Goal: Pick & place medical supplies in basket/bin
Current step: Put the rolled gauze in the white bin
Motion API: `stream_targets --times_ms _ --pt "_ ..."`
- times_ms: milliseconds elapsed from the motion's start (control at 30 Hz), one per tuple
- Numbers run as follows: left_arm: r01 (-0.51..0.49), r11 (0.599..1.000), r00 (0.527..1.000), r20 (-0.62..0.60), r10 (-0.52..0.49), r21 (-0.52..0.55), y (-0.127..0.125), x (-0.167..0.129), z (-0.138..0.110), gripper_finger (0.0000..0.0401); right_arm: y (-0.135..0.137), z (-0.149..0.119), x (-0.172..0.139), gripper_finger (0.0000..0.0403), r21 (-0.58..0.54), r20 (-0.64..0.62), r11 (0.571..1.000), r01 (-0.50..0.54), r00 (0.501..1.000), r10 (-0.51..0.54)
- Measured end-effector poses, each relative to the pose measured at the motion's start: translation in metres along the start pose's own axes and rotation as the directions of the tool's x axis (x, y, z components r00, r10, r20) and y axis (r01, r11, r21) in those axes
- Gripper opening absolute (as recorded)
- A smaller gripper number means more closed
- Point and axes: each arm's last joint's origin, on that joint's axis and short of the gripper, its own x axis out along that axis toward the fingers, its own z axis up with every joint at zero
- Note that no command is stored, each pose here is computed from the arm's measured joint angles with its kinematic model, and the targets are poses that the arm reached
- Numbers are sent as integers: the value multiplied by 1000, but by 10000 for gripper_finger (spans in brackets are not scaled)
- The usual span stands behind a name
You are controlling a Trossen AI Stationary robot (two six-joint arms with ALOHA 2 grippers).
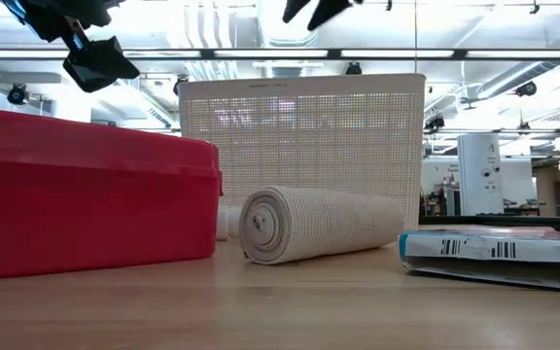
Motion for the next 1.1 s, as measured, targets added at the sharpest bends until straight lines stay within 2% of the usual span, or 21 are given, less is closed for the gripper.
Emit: stream_targets --times_ms 100,200,433,533,633,833,967,1100 --pt "-2 1000 1000 -2 2 0 1 1 -1 281 31 -16 -23 368 -38 -49 995 -95 994 93" --pt "-12 1000 1000 1 12 0 1 1 -1 281 60 -41 -44 368 17 -120 991 -135 983 136" --pt "-90 996 994 56 90 -12 3 1 1 281 110 -110 -62 365 236 -244 970 -62 962 121" --pt "-103 995 992 65 104 -13 3 1 1 281 121 -145 -55 343 327 -304 945 30 950 75" --pt "-114 993 991 71 114 -14 4 1 1 281 128 -173 -39 303 411 -338 907 93 939 57" --pt "-114 993 991 70 114 -8 4 1 1 281 134 -212 1 224 466 -335 882 69 936 104" --pt "-114 994 991 70 114 -6 4 1 1 281 128 -222 23 175 482 -358 874 65 925 128" --pt "-114 993 991 69 114 -6 4 1 1 281 118 -223 37 119 450 -372 889 83 923 102"
